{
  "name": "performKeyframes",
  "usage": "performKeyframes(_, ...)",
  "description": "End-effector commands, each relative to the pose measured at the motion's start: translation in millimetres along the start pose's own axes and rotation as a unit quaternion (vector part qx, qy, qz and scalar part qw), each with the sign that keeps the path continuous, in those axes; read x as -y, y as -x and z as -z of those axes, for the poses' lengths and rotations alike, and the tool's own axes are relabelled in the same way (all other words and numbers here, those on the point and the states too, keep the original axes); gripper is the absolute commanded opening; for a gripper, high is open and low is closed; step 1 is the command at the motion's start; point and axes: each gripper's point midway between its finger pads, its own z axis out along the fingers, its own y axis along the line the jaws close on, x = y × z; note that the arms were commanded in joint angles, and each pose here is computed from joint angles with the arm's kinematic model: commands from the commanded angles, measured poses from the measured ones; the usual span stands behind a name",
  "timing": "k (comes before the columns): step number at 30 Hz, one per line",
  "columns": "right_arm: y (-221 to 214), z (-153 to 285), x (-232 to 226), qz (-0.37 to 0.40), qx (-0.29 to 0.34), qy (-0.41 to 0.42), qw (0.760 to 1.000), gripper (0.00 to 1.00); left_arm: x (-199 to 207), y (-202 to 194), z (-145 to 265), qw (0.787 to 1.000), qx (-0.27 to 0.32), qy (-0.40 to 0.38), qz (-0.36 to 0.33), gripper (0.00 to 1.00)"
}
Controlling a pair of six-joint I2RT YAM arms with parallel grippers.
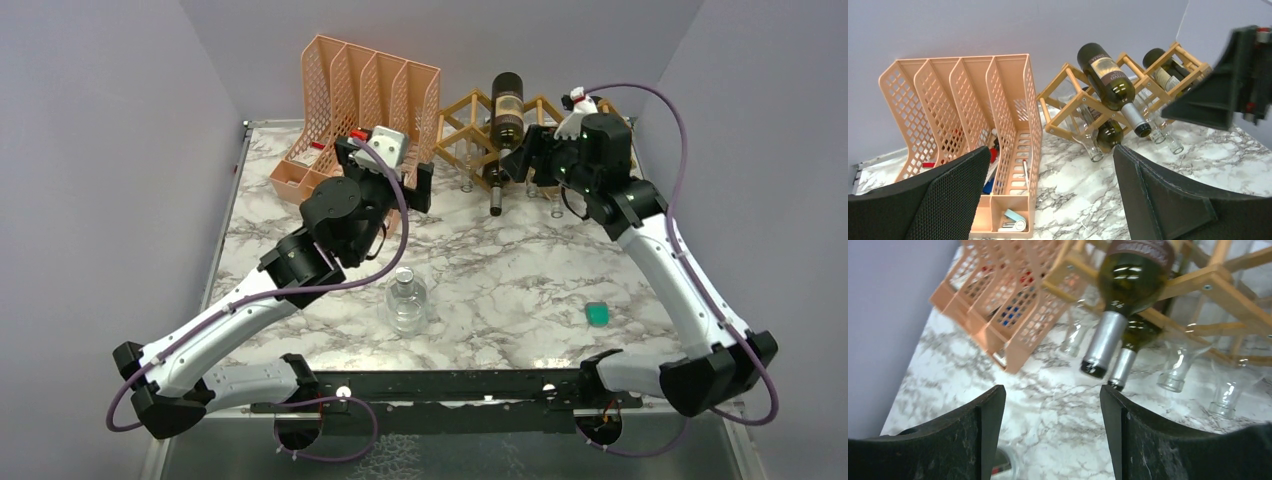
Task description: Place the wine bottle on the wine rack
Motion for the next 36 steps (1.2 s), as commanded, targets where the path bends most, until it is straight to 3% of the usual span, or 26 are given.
performKeyframes(1,-20,39,-43,0.052,-0.026,0.135,0.989,0.72,-14,39,14,0.999,0.045,0.007,0.013,0.99)
performKeyframes(10,-67,82,-100,0.110,-0.064,0.242,0.962,0.72,-35,63,34,0.996,0.076,0.030,0.032,0.99)
performKeyframes(17,-114,88,-139,0.175,-0.102,0.304,0.931,0.72,-44,73,47,0.994,0.088,0.036,0.048,0.99)
performKeyframes(23,-131,90,-171,0.195,-0.120,0.338,0.913,0.72,-53,79,51,0.993,0.093,0.052,0.057,0.99)
performKeyframes(30,-158,85,-201,0.231,-0.137,0.353,0.896,0.72,-61,99,61,0.988,0.120,0.058,0.082,0.99)
performKeyframes(36,-178,68,-212,0.269,-0.146,0.315,0.899,0.72,-60,99,61,0.988,0.120,0.057,0.084,0.99)
